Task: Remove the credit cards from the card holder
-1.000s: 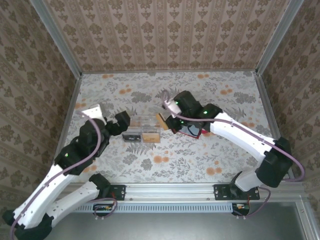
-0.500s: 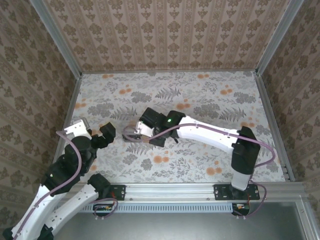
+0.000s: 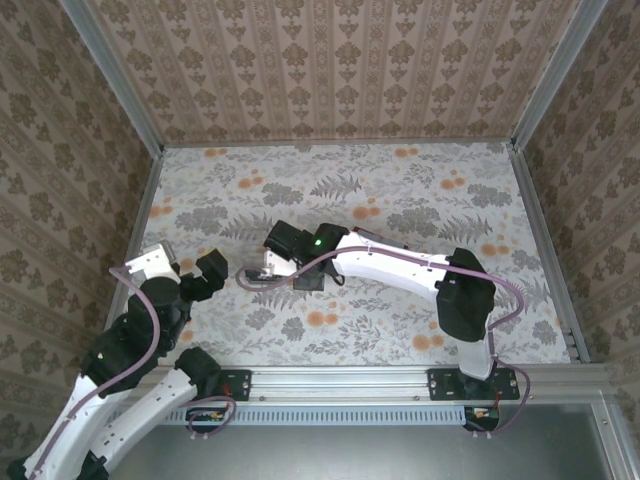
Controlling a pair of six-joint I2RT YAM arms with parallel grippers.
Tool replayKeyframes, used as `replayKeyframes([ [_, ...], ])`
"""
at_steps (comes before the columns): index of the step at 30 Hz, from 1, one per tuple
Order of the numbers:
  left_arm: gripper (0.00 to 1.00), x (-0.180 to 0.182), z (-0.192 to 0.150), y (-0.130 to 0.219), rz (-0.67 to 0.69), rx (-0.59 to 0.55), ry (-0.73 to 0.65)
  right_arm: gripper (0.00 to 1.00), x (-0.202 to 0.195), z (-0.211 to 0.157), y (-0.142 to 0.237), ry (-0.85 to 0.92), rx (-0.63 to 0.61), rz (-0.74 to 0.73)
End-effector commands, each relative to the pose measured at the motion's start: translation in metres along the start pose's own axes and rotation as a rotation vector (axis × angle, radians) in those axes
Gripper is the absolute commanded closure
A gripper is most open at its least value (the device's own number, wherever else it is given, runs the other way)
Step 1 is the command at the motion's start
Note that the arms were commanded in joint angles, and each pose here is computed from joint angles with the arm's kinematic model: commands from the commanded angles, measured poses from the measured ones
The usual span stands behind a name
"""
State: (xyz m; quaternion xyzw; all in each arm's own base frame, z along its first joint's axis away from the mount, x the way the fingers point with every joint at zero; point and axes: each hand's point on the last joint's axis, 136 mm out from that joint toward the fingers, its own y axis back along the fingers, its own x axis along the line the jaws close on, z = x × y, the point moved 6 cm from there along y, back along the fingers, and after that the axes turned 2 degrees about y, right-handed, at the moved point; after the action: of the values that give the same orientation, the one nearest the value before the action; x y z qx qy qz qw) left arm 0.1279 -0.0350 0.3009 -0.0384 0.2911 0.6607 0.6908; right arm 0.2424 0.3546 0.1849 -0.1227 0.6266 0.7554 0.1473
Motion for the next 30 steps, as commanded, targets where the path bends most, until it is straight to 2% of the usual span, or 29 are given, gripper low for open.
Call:
replayKeyframes([
  [1,0.0,0.011,-0.002,0.002,0.058,-0.01,0.003,1.0,-0.002,-0.002,-0.01,0.042,0.041,-0.017],
  [5,0.0,0.022,0.001,0.008,0.109,-0.043,0.028,1.0,-0.002,-0.001,-0.015,0.051,0.046,-0.022],
  [14,0.0,0.034,0.005,0.019,0.125,-0.097,0.059,1.0,-0.004,-0.002,-0.028,0.051,0.061,-0.013],
  [30,0.0,0.033,0.001,0.014,0.123,-0.087,0.057,1.0,-0.002,-0.005,-0.046,0.024,0.08,0.025],
])
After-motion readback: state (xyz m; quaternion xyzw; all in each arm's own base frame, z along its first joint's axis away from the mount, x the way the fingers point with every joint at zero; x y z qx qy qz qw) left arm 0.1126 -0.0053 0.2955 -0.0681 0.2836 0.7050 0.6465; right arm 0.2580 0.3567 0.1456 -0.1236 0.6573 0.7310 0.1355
